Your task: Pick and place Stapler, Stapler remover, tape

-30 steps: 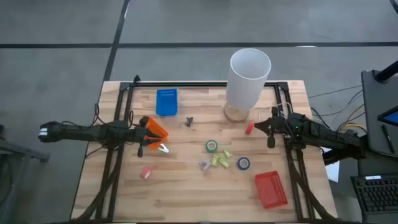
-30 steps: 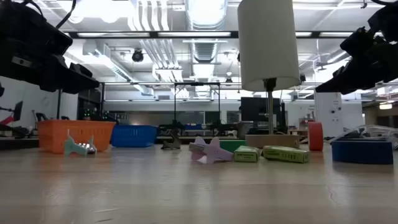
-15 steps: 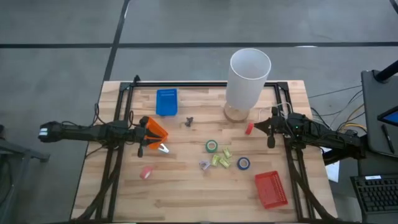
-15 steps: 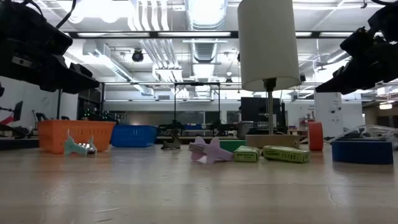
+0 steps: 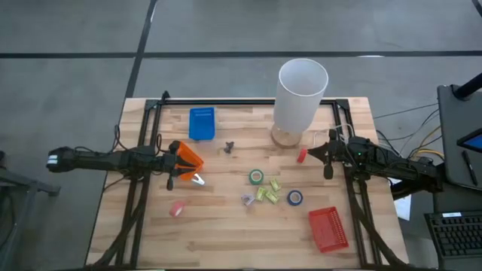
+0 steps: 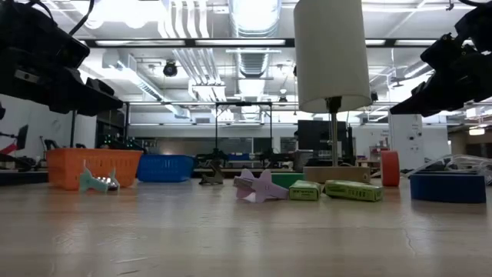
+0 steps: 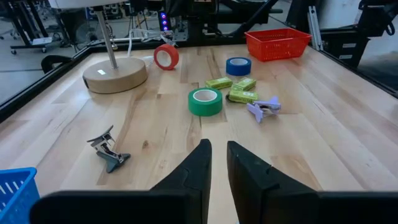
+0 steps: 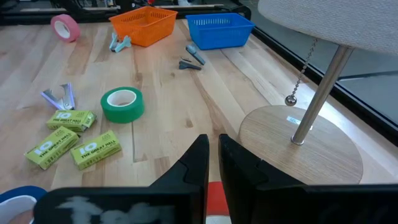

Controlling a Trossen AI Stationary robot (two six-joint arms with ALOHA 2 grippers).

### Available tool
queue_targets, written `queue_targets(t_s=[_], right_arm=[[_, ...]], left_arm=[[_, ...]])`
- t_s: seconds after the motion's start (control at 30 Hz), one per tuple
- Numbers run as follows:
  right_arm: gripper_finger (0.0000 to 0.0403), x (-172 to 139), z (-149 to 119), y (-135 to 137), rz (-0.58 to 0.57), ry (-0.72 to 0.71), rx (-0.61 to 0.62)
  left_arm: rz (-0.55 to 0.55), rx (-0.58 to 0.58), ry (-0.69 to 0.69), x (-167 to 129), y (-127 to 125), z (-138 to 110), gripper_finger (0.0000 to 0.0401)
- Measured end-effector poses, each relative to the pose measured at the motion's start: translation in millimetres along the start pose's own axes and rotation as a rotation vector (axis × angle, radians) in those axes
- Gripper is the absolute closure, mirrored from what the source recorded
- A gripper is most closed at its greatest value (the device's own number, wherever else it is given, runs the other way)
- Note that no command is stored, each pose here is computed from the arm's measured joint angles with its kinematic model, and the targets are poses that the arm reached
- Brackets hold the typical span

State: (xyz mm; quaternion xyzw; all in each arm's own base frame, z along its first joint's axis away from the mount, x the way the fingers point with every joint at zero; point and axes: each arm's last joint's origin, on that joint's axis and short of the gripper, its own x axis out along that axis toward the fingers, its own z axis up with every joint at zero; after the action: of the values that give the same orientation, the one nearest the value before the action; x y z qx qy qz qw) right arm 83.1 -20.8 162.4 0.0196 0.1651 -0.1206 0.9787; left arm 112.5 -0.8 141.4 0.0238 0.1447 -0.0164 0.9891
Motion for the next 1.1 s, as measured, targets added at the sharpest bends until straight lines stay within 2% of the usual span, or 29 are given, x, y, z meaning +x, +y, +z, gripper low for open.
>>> queue_targets(t_s=[0.43,0.6,0.7,0.8,0.97,1.1], right_arm=[[0.0369,0,0,0,0.0,-0.001,0.009],[0.0369,0,3,0,0.002,-0.036,0.207],[0.0369,1,13,-1,-0.001,-0.168,0.26],[0.0369,-1,23,-1,0.036,-0.279,0.42],[0.0369,-5,36,-2,0.046,-0.443,0.503],[0.0369,-1,36,0,0.115,-0.43,0.596]], left_arm=[[0.0,0.0,-0.001,0,0,0,0.0348],[0.0,0.0,0.0,0,0,0,0.0348],[0.0,0.0,0.0,0,0,0,0.0348],[0.0,0.0,0.0,0,0,0,0.0348],[0.0,0.0,0.0,0,0,0,0.0348],[0.0,0.0,0.0,0,0,0,0.0348]])
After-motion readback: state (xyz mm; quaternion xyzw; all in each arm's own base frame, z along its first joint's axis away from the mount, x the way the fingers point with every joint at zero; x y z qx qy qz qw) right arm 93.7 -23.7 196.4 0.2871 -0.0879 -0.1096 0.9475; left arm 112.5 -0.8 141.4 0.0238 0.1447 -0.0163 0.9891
